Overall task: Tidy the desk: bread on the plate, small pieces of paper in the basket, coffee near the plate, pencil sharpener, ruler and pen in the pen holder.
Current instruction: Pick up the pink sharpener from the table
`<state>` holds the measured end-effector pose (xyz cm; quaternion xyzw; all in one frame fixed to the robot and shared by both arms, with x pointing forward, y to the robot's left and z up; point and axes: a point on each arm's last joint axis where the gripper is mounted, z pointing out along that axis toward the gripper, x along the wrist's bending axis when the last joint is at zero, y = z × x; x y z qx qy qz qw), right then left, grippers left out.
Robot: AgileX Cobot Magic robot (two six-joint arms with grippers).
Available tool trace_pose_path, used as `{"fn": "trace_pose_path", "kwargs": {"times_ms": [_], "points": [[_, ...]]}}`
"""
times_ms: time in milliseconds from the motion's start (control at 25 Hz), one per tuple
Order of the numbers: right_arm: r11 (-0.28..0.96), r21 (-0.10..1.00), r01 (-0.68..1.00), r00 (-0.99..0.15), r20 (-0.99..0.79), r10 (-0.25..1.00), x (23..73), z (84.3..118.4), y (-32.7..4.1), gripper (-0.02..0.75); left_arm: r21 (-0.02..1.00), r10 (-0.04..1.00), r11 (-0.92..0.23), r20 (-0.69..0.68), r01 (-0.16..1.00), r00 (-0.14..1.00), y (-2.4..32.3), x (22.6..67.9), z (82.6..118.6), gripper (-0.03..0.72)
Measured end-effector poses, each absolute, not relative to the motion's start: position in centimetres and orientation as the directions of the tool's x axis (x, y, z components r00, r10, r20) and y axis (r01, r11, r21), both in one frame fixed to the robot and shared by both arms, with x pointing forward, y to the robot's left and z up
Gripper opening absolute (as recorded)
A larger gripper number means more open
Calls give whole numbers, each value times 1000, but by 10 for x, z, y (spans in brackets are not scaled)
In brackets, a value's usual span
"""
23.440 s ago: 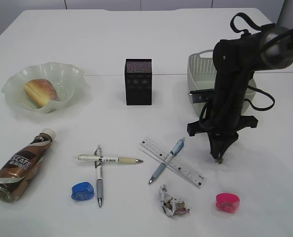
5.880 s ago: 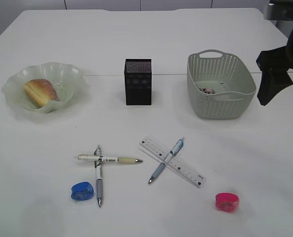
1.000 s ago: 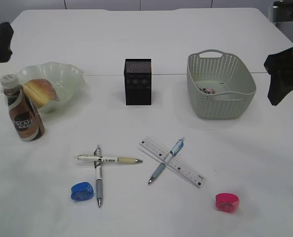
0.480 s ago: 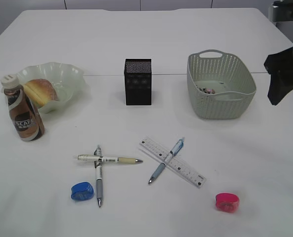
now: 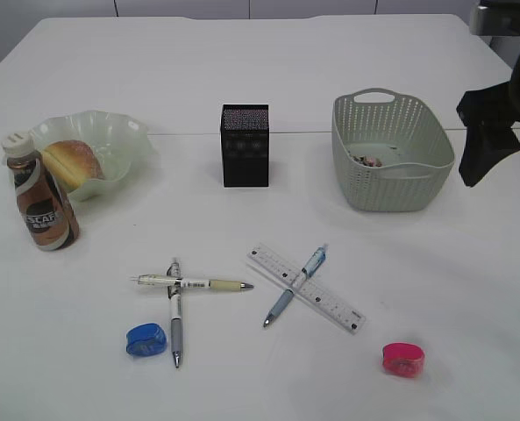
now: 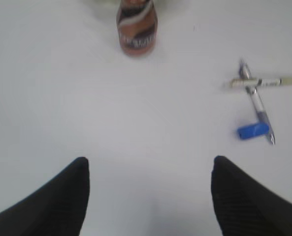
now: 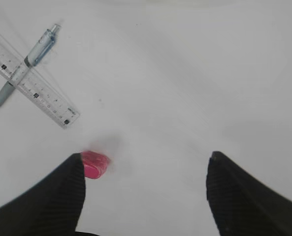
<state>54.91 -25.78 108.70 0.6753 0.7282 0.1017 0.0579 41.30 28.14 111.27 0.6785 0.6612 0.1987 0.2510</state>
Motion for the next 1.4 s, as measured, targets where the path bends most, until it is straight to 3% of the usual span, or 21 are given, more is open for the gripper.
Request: {"fn": "trace_pose_path", "kwargs": {"times_ms": [240,520,800,1120,1400], "points": [[28,220,975,-58,132,989,548,1088,-251,561,430,996,3,-77,903,34,281,394,1116,529],[0,146,989,-31,211,977,541,1071,-244,561,411,996,12,-87,911,26,281,392,1116,506],[71,33,997,-76,200,977,522,1042,-223,561,408,993,22,-113,913,27,278,392,1116,488],[445,108,889,-458,179,871,514,1036,-180,561,407,992,24,-121,913,28,278,392,1116,485],[636,48,770,-636,135,760,520,1013,-174,561,407,992,24,-121,913,28,278,392,1116,476]]}}
